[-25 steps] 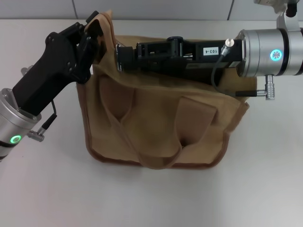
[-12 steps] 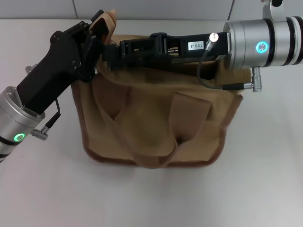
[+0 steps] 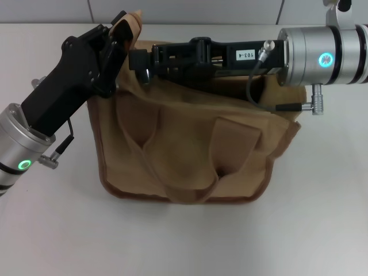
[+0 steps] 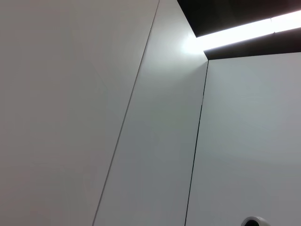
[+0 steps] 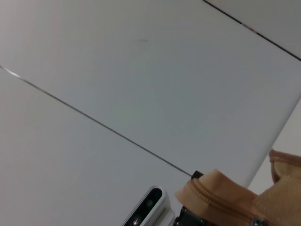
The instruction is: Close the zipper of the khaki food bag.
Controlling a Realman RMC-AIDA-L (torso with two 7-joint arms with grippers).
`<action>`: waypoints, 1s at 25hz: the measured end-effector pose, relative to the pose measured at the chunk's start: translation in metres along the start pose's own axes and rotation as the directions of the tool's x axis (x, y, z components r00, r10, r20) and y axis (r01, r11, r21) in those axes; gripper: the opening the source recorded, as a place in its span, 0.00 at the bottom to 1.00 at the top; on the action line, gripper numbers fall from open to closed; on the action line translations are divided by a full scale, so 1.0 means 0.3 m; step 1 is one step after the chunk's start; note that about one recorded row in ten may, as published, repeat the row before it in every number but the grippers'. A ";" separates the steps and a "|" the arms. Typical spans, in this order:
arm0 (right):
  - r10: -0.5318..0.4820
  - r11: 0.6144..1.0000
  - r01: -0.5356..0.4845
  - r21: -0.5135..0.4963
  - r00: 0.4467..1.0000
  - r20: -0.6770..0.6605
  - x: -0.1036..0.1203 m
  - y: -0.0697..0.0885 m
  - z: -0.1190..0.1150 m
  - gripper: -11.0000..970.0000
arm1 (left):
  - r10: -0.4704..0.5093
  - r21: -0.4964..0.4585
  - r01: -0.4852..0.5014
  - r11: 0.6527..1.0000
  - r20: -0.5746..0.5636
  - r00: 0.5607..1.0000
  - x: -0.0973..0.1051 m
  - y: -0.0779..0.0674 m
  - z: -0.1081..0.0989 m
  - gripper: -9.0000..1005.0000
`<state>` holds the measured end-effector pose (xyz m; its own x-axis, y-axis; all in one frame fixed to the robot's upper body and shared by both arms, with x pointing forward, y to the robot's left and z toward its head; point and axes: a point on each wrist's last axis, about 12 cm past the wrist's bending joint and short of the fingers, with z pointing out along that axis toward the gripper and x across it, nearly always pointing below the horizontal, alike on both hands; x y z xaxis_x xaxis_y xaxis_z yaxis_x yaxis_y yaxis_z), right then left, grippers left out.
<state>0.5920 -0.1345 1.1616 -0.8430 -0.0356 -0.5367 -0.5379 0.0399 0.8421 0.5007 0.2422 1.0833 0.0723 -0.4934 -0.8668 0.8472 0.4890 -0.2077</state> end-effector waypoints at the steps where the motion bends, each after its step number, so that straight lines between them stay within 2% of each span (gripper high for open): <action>1: 0.000 1.000 0.000 -0.002 1.000 -0.003 0.002 0.001 0.000 0.55 | 0.000 -0.001 0.000 1.000 -0.001 1.000 0.000 0.001 0.001 0.08; 19: 0.020 0.998 -0.020 0.064 1.000 0.012 -0.002 -0.031 0.018 0.54 | 0.001 0.000 -0.001 1.000 -0.002 1.000 0.000 0.002 0.002 0.08; 22: 0.017 0.997 -0.018 0.073 1.000 0.009 0.000 -0.034 0.018 0.33 | 0.001 0.003 -0.001 1.000 -0.001 1.000 -0.001 0.001 0.002 0.08; 25: 0.017 0.997 -0.017 0.077 1.000 0.005 0.001 -0.036 0.018 0.20 | 0.001 0.003 -0.001 1.000 0.000 1.000 -0.001 0.001 0.002 0.08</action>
<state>0.5975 -0.1296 1.1521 -0.8519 -0.0297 -0.5229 -0.5225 0.1176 0.8445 0.5013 0.2419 1.0838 0.0730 -0.4930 -0.8670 0.8486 0.4874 -0.2056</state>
